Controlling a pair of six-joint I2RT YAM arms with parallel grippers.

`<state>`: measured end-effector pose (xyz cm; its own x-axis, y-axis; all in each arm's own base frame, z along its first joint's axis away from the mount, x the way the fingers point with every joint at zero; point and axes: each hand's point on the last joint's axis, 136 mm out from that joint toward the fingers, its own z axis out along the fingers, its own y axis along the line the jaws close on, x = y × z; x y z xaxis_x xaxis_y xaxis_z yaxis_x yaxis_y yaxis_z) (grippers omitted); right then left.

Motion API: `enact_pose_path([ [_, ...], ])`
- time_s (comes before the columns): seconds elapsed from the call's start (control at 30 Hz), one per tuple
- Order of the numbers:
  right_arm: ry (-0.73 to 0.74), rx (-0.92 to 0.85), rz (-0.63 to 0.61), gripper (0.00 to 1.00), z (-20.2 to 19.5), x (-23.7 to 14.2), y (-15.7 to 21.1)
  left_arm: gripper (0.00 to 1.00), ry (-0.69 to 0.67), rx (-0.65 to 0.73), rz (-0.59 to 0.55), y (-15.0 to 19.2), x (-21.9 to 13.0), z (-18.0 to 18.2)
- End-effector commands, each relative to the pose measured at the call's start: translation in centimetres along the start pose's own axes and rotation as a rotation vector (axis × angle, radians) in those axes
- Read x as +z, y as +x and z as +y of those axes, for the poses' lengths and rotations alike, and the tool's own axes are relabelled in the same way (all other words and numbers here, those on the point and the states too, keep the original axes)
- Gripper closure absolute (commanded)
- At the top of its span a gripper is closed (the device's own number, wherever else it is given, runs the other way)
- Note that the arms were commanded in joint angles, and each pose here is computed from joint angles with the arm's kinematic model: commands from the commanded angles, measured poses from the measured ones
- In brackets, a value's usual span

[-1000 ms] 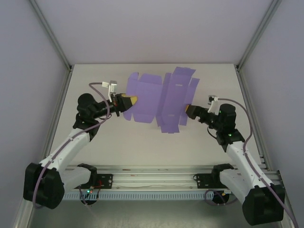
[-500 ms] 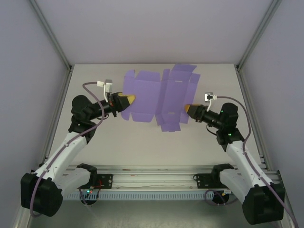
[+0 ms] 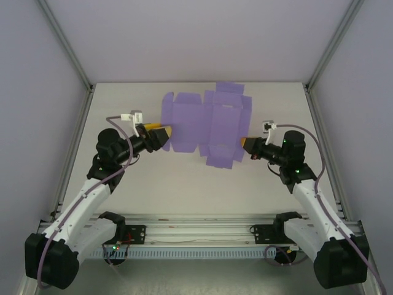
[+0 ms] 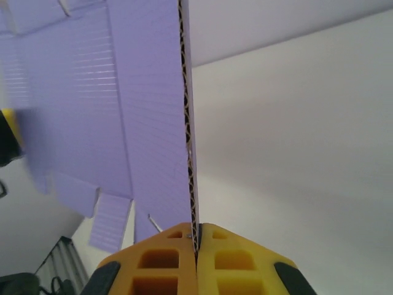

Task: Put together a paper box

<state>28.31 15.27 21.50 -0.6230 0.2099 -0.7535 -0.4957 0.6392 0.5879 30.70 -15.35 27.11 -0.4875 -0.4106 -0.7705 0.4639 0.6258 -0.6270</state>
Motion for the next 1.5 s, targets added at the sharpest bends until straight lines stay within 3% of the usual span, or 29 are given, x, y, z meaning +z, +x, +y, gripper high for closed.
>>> enact_pose_path([
  [0.0, 0.127, -0.034, 0.118, 1.0, -2.9, 1.4, 2.7, 0.0, -0.316, -0.06, 0.084, 4.6, -0.8, 7.5],
  [0.27, 0.422, -0.167, 0.381, 1.0, -9.1, 4.2, 5.8, 0.0, -0.646, -0.079, 0.119, 7.1, -5.1, 12.5],
  [0.6, 0.662, -0.86, 0.634, 1.0, -11.3, 9.0, 4.4, 0.0, -0.59, -0.102, 0.152, 6.9, -4.0, 11.5],
  [0.73, 0.668, -1.099, 0.617, 1.0, -10.1, 11.5, 3.2, 0.0, -0.574, -0.103, 0.163, 6.0, -2.8, 11.3],
  [0.97, 0.564, -1.364, 0.443, 1.0, -6.3, 14.4, 2.4, 0.0, -0.456, -0.114, 0.226, 3.8, 1.4, 9.5],
  [1.2, 0.526, -1.429, 0.396, 1.0, -3.5, 14.7, 2.9, 0.0, -0.237, -0.14, 0.272, 1.1, 5.9, 5.5],
  [1.47, 0.509, -1.386, 0.316, 1.0, -2.0, 14.4, 2.0, 0.2, -0.198, -0.155, 0.389, 2.8, 9.3, 4.8],
])
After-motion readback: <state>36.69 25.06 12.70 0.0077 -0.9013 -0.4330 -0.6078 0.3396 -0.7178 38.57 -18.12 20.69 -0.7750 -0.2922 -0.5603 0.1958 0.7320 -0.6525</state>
